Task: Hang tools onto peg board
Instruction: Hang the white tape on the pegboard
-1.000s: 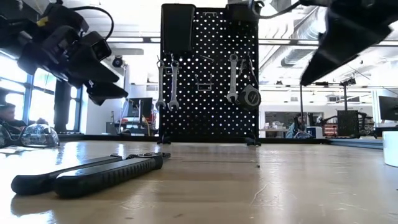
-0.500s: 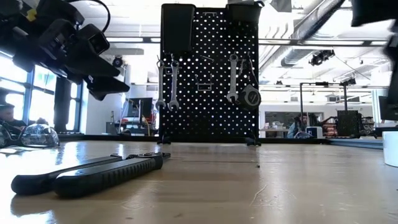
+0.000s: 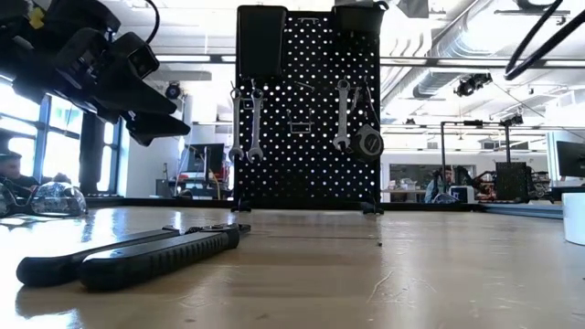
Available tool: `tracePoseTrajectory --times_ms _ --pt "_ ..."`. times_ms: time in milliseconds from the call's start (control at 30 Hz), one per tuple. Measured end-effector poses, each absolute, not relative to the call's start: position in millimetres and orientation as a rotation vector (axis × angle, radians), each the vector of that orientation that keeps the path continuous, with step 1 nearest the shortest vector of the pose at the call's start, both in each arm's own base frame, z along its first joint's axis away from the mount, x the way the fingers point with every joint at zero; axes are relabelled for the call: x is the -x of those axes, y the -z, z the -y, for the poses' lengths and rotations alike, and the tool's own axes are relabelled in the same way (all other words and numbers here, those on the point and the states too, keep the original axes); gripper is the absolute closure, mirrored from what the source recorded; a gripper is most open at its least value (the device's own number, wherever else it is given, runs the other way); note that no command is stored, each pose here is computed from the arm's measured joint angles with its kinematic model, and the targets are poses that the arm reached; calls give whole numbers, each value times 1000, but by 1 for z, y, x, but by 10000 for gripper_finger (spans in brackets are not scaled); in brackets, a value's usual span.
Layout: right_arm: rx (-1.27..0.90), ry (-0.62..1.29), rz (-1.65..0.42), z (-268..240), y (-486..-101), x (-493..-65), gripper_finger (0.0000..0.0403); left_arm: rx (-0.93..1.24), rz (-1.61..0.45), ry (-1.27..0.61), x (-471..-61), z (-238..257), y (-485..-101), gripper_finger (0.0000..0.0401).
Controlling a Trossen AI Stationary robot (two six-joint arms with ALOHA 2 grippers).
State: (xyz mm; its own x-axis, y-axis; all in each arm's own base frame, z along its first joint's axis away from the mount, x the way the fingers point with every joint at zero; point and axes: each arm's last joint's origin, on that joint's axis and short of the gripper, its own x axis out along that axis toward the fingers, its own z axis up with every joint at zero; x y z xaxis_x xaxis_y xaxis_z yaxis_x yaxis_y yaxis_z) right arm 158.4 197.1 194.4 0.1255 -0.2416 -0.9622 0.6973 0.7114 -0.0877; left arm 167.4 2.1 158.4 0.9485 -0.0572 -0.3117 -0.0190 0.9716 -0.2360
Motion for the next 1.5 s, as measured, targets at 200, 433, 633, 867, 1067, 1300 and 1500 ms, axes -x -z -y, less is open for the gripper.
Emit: tracePoseTrajectory --times_ms 200,433,633,867,1067,1300,1500 --pt "-429 825 -1265 -198 -188 -153 192 218 -315 34 -168 1 -159 156" --pt "-465 890 -1269 -204 -172 -158 192 193 -294 62 -168 6 -161 156" --pt "-557 1013 -1213 -206 -165 -159 192 158 -273 84 -169 8 -163 156" --pt "-575 1088 -1227 -209 -153 -160 192 130 -275 98 -167 10 -161 156" --pt "-580 1077 -1087 -203 -145 -178 192 131 -262 98 -162 10 -153 156" --pt "-539 1025 -1005 -191 -132 -206 210 154 -244 97 -161 10 -152 156" --pt "-453 949 -1033 -172 -122 -236 252 165 -243 92 -161 10 -152 156"
